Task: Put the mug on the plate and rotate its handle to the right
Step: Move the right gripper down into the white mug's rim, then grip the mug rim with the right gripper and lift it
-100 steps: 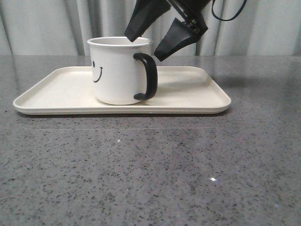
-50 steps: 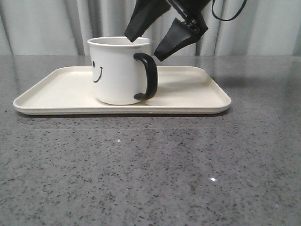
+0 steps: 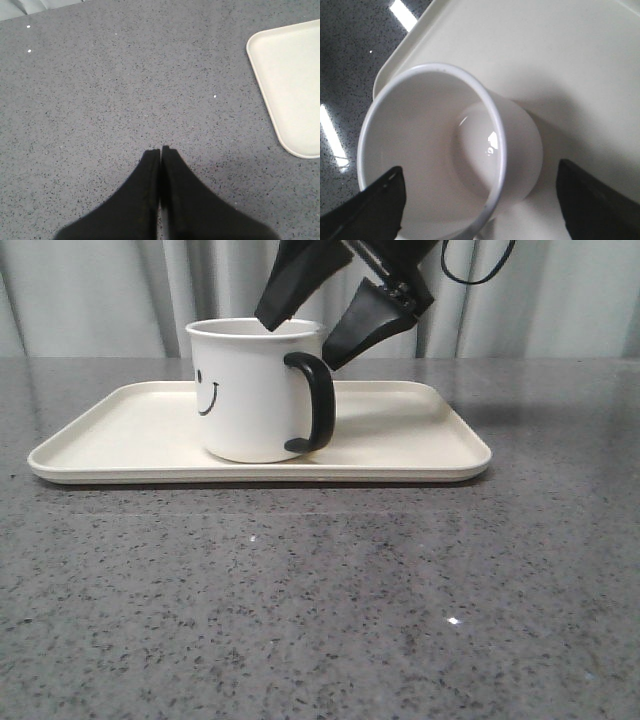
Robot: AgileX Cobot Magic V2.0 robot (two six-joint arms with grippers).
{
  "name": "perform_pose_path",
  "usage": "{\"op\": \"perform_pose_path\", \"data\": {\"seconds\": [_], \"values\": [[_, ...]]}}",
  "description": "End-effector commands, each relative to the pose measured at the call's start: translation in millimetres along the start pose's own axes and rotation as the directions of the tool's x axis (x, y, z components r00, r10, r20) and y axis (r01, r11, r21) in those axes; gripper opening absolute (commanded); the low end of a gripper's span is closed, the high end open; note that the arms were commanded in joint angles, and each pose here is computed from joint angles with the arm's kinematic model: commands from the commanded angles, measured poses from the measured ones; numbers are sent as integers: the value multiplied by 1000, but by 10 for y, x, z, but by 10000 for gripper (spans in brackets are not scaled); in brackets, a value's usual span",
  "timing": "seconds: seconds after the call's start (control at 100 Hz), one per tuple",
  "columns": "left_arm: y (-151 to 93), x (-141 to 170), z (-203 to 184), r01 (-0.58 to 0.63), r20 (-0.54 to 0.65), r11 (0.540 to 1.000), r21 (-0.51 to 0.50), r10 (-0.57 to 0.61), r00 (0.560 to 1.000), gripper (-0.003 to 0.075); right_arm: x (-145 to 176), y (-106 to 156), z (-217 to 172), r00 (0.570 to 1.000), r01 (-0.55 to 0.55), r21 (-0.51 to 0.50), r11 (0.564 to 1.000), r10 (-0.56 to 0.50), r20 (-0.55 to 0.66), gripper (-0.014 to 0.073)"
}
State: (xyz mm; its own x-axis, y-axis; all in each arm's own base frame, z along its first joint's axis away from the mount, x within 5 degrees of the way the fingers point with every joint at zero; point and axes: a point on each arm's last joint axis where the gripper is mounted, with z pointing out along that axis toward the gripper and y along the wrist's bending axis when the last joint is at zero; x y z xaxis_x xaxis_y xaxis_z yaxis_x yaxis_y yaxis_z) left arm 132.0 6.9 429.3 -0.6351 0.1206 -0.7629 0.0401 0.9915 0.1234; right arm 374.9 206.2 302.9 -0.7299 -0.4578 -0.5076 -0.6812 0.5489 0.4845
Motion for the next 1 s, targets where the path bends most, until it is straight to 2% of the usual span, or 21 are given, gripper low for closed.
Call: {"op": "perform_pose_path", "data": {"seconds": [0.0,0.19,0.26,0.33,0.55,0.68,0.83,0.99], "values": [[8,-82,-74,17,83,1000,-3,-17,996,-20,-95,185,-233,996,41,-1,999,-41,81,610],[8,-80,-74,17,80,1000,-3,-17,997,-20,-56,147,-165,999,26,-24,999,-25,34,608],[8,-80,-74,17,80,1000,-3,-17,997,-20,-53,148,-165,999,25,-26,999,-25,30,572],[8,-80,-74,17,80,1000,-3,-17,997,-20,-52,149,-165,999,25,-27,999,-25,29,482],[8,-80,-74,17,80,1000,-3,-17,997,-20,-45,161,-171,999,27,-36,999,-26,18,90],[8,-80,-74,17,80,1000,-3,-17,997,-20,-42,167,-171,1000,26,-42,999,-25,15,-74],[8,-80,-74,17,80,1000,-3,-17,997,-20,-70,189,-198,999,36,-45,998,-35,28,-59],[8,-80,-74,17,80,1000,-3,-17,997,-20,-181,323,-381,991,123,-49,991,-121,54,-59]]}}
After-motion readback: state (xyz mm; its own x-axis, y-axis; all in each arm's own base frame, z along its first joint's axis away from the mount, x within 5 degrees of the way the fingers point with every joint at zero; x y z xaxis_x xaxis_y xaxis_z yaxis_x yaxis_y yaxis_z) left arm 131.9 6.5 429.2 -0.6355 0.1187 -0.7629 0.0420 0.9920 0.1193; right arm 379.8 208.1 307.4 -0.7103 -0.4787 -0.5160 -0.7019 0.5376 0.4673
